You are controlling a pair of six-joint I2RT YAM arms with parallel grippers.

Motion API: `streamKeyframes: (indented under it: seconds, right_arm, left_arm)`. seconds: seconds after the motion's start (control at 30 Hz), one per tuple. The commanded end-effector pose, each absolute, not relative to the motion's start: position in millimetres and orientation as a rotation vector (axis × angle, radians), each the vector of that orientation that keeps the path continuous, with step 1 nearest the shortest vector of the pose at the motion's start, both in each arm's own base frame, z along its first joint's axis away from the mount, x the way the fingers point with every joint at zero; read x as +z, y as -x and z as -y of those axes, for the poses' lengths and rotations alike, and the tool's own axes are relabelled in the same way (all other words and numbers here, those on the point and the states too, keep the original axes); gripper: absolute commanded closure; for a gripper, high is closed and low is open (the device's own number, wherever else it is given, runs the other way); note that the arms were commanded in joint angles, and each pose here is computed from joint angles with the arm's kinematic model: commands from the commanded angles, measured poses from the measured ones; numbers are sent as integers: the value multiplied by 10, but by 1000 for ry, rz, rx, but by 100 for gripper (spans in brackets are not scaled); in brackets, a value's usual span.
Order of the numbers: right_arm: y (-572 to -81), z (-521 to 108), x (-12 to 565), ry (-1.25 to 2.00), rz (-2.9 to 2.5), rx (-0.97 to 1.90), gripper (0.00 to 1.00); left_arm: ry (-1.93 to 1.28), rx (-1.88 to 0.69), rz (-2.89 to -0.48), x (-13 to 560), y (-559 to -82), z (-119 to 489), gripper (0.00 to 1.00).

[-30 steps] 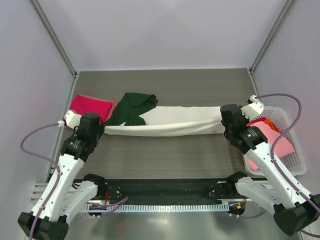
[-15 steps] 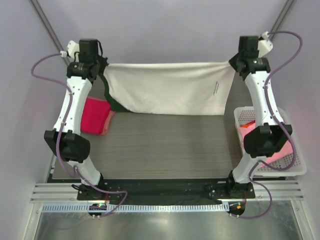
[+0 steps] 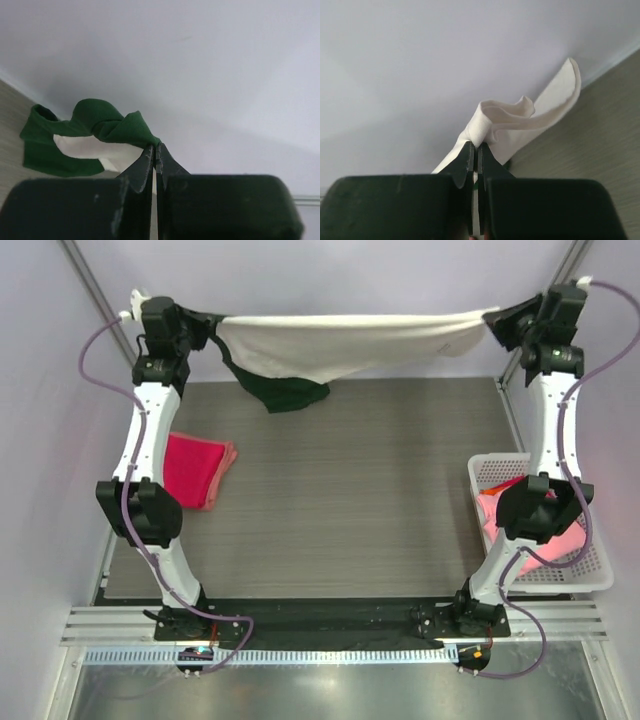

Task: Fold and stack the t-shirts
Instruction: Fold the tshirt

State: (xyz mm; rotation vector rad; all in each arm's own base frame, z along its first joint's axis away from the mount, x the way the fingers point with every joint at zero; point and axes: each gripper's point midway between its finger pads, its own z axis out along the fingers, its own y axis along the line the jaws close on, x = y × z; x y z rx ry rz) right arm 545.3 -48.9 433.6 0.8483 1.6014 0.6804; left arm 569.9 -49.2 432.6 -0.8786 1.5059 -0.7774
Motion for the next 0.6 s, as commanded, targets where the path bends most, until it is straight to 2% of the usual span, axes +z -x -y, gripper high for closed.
streamKeyframes:
  seconds: [0.0,0.03,0.07,0.13,0.2,0.27,0.3,0.4,0.43,0.47,0.57]
  right_arm:
    - [-5507,449,3806,-864,-1676,737,99]
    - [-5486,442,3691,-873,-1693,734,99]
    - [-5419,443,3665,-866,-1696,718,99]
    - [-5342,463,3265,-908,-1752,689,99]
    - [-5164,487,2964,-950,-1790,650,99]
    - [-5024,490,2788,-969,-1815,635,99]
    - [-4868,475,2612,-989,-1841,613,99]
    - [-4655,450,2412,-999,-1846,598,99]
    - [-4498,457,2248,-1023,-1864,567,99]
    - [-4430,453,2203,-1027,-1866,561,99]
    - [-4275,432,2051,-1029,-1887,540,99]
  left_arm:
    - [829,-821,-1421,4310,-5730,384,100]
    - [837,-829,-1417,4221,-5718,386,100]
    - [872,-807,-1477,3802,-5712,386,100]
    - [826,-826,-1480,3796,-5556,438,100]
    - [845,-783,-1566,3348,-5412,439,100]
    - [833,-776,-1564,3357,-5174,433,100]
    - [865,-751,-1616,3028,-5048,429,100]
    - [875,-745,-1626,2920,-4723,422,100]
    - [899,-725,-1667,2672,-4604,420,100]
    - [880,-729,-1649,2755,-4492,433,100]
    - [890,-661,-1666,2607,-4354,368,100]
